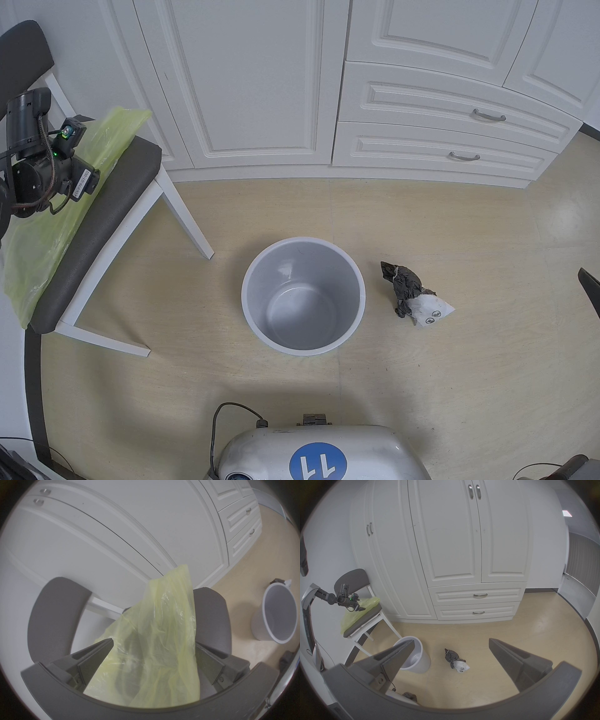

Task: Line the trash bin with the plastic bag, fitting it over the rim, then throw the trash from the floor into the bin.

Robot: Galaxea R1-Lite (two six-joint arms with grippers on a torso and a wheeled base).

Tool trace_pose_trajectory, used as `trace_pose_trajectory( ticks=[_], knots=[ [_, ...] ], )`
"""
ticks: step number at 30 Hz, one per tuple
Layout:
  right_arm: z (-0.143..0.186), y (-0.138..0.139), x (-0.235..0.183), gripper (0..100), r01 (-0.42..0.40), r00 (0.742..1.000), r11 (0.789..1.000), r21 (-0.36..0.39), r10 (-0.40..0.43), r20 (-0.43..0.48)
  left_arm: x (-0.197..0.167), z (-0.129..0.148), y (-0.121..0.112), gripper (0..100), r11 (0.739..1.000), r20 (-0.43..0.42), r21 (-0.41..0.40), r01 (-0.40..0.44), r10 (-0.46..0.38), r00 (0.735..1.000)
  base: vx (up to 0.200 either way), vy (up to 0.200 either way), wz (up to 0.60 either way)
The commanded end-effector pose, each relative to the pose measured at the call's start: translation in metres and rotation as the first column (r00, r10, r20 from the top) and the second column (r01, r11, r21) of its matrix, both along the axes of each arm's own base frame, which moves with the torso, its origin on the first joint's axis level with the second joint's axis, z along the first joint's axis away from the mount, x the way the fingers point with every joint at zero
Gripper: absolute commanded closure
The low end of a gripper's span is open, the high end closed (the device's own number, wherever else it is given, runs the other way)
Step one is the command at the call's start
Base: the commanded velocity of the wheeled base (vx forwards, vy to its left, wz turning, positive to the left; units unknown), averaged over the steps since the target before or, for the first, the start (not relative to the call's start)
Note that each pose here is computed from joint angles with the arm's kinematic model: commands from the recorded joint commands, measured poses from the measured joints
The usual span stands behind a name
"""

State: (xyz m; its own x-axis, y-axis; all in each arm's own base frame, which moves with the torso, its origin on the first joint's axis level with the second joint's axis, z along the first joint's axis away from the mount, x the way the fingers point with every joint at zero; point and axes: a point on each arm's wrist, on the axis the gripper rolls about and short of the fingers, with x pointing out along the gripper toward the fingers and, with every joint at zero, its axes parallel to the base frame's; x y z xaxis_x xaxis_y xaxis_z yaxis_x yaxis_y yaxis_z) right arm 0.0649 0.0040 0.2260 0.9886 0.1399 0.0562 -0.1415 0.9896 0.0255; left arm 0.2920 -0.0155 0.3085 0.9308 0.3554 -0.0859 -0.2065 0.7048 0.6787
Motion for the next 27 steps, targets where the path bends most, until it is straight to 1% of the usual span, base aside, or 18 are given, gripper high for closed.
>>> trace_pose_trajectory(
  ticks=[1,3,6,14,16,17,20,21,24,27],
  knots=[
    [0.000,0.000,-0.001,0,-0.001,1.000,1.000,0.000,0.001,0.003,0.019,-0.014,-0.003,0,0.996,0.008,0.079,-0.042,0.042,0.999,0.000,0.000,0.00],
    [0.000,0.000,-0.001,0,-0.001,1.000,1.000,0.000,0.001,0.003,0.022,-0.017,-0.003,0,0.993,0.025,0.107,-0.058,0.055,0.998,0.000,0.000,0.00],
    [0.000,0.000,-0.001,0,-0.001,1.000,1.000,0.000,0.001,0.006,0.025,-0.020,-0.003,0,0.990,0.040,0.125,-0.065,0.061,0.997,0.000,0.000,0.00],
    [0.000,0.000,-0.002,0,-0.001,1.000,1.000,0.000,0.001,0.009,0.026,-0.025,-0.002,0,0.989,0.021,0.132,-0.063,0.060,0.998,0.000,0.000,0.00],
    [0.001,0.000,-0.004,0,-0.002,1.000,1.000,0.000,0.002,0.017,0.029,-0.029,0.000,0,0.987,0.006,0.146,-0.068,0.068,0.998,0.000,0.000,0.00],
    [0.000,0.000,-0.005,0,-0.010,1.000,1.000,0.000,0.010,0.019,0.033,-0.034,0.002,0,0.985,-0.012,0.154,-0.074,0.077,0.997,0.000,0.000,0.00],
    [0.001,0.001,-0.005,0,-0.034,0.999,0.999,-0.002,0.034,0.022,0.035,-0.039,0.009,0,0.983,-0.020,0.158,-0.093,0.098,0.995,0.000,0.000,0.00],
    [0.001,0.001,-0.006,0,-0.042,0.999,0.999,-0.003,0.042,0.022,0.036,-0.041,0.011,100,0.982,-0.026,0.157,-0.100,0.106,0.994,0.000,0.000,0.00],
    [0.000,0.001,-0.004,0,-0.045,0.999,0.999,-0.003,0.045,0.012,0.039,-0.045,0.013,100,0.982,-0.034,0.156,-0.105,0.112,0.993,0.000,0.000,0.00],
    [-0.001,0.001,-0.005,0,-0.045,0.999,0.999,-0.003,0.045,0.012,0.041,-0.046,0.014,100,0.982,-0.025,0.155,-0.108,0.113,0.993,0.000,0.000,0.00]
  ],
)
